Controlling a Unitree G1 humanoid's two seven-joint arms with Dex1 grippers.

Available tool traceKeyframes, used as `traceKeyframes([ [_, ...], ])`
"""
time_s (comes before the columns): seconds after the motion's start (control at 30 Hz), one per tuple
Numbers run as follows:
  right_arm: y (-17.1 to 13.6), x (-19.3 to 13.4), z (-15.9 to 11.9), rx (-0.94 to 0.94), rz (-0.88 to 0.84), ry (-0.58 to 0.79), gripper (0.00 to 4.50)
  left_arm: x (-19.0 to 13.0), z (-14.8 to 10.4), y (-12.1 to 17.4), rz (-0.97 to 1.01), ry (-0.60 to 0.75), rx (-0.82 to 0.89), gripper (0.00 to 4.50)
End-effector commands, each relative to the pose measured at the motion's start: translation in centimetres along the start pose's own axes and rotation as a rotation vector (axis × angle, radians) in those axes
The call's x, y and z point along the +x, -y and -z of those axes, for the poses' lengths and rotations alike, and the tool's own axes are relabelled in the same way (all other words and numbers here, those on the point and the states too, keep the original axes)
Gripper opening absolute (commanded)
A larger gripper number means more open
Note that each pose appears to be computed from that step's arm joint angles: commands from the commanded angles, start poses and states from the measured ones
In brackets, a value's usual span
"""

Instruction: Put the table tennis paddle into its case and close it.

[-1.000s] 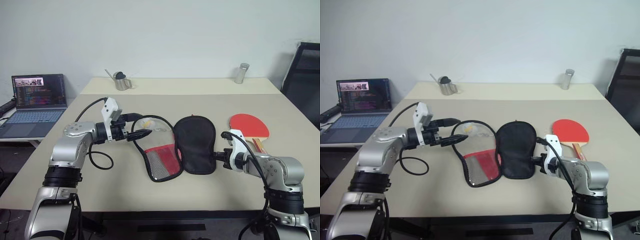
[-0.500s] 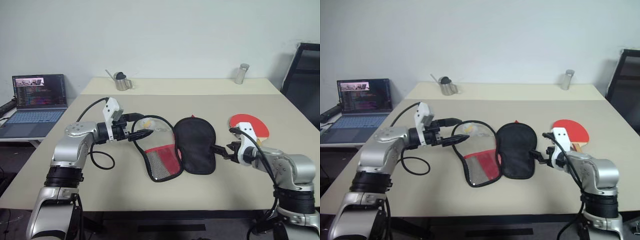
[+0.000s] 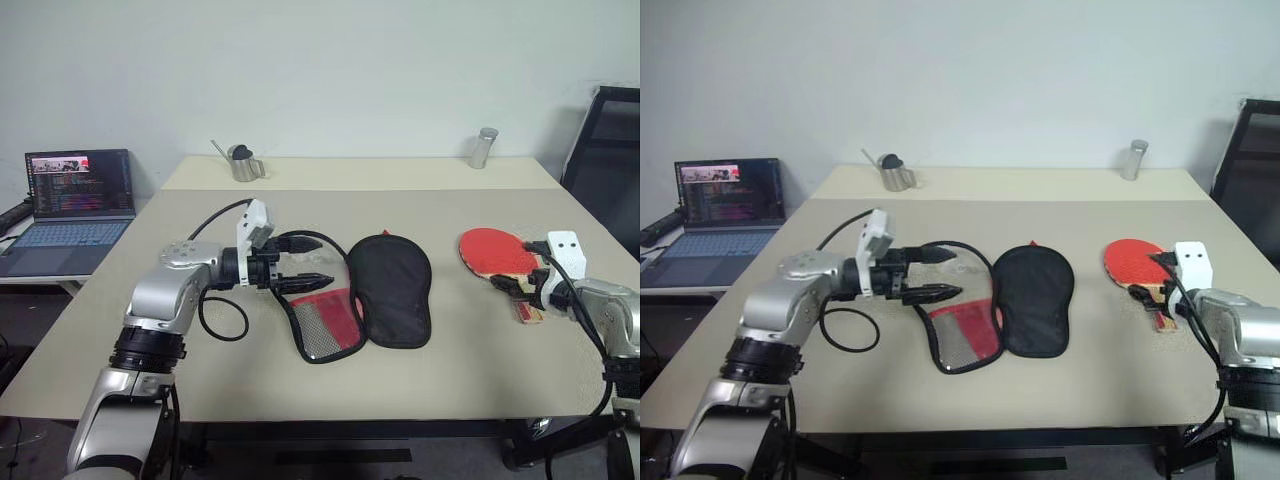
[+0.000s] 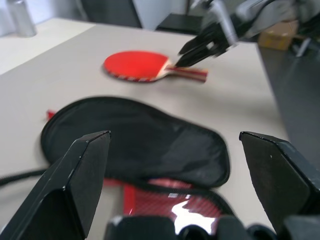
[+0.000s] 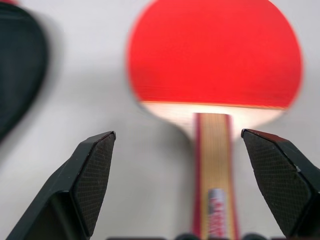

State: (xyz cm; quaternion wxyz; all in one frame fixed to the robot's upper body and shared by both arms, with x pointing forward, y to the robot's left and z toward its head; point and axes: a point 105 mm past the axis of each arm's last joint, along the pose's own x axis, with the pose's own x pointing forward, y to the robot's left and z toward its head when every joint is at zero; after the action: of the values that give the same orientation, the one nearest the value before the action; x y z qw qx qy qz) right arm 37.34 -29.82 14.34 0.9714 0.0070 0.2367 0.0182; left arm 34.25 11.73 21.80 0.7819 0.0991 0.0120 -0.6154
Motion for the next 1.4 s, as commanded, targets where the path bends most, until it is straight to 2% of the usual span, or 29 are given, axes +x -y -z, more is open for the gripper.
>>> traceKeyframes([
  [0.03,1.7,0.6,-1.5,0.012,0.044,0.043,4.44,0.6,-1.8,0.6,0.066,0.013,0.063,4.5],
  [0.27,2.0,2.8,0.2,-0.035,0.052,-0.022,4.44,0.9,-1.8,0.6,0.075,0.01,0.072,4.5],
  [0.63,1.5,3.9,2.2,-0.026,0.02,-0.063,4.44,0.2,-1.4,0.2,0.04,-0.005,0.077,4.5],
  [0.97,0.9,4.3,3.2,0.018,0.018,-0.078,1.27,0.2,-1.6,-0.3,0.028,-0.009,0.091,4.5],
  [1.0,0.9,4.3,3.2,0.024,0.023,-0.072,1.1,0.2,-1.6,-0.4,0.026,-0.008,0.091,4.5],
  [1.17,0.8,3.7,0.3,0.005,0.051,0.014,1.11,-0.3,-1.7,-1.0,-0.027,0.001,0.093,4.5],
  [1.27,-1.0,2.9,-2.4,-0.001,0.012,0.08,1.11,-1.0,-1.4,-1.2,-0.059,-0.005,0.084,4.5],
  [1.4,-3.8,1.5,-4.3,-0.011,-0.044,0.129,1.11,-2.1,-0.9,-1.4,-0.099,-0.016,0.069,4.5],
])
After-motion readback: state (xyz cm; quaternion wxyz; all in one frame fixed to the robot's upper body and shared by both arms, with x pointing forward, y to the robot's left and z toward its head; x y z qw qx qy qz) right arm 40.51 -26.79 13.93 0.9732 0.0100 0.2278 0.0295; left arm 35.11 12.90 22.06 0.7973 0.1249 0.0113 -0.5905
